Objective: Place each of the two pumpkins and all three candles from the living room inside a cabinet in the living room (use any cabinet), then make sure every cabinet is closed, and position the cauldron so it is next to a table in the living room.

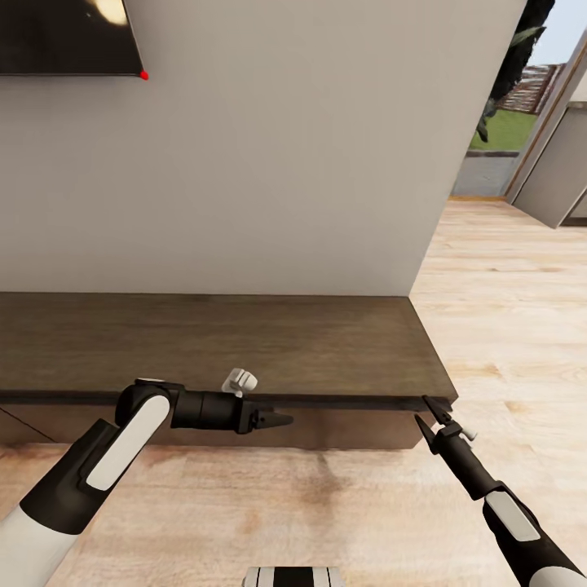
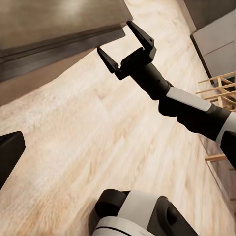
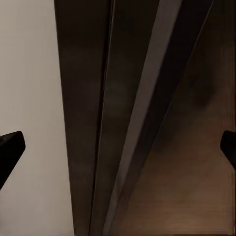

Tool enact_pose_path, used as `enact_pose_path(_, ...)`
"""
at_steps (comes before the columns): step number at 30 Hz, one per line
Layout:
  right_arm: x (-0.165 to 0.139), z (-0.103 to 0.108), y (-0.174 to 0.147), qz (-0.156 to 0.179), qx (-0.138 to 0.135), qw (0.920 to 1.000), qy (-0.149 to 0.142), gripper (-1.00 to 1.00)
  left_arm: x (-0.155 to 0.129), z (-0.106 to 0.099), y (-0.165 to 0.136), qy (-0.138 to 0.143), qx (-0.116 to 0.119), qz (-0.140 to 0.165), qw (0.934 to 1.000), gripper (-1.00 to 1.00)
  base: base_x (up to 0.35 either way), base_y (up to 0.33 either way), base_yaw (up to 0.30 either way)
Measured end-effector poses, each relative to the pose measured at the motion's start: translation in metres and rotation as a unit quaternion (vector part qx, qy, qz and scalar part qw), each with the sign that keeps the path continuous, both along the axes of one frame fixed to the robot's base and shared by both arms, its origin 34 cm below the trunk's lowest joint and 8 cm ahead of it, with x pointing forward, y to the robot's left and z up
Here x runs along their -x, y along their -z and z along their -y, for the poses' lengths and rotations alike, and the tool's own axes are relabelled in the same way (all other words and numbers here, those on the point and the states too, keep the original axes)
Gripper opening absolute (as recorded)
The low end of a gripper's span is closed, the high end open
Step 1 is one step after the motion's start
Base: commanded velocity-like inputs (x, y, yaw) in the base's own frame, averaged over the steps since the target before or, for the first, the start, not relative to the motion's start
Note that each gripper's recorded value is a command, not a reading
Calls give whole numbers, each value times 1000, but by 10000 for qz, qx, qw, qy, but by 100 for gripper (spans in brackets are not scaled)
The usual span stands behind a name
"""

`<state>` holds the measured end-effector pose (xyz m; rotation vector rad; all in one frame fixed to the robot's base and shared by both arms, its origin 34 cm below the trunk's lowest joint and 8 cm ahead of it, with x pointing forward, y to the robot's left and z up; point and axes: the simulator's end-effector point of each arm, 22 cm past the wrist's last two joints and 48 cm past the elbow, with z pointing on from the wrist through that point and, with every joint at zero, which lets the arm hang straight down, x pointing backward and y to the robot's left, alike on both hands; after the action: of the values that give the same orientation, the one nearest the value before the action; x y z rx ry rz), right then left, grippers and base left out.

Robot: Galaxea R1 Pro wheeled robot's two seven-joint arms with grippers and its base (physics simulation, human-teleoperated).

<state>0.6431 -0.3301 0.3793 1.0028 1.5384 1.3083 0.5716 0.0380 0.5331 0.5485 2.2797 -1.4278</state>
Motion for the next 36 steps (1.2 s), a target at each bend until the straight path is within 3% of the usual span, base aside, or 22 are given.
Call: enact_pose_path(36, 4, -3, 16, -162, 15, 9999, -49, 100, -1, 0, 12, 1, 2, -124, 9999, 100, 0, 0, 0)
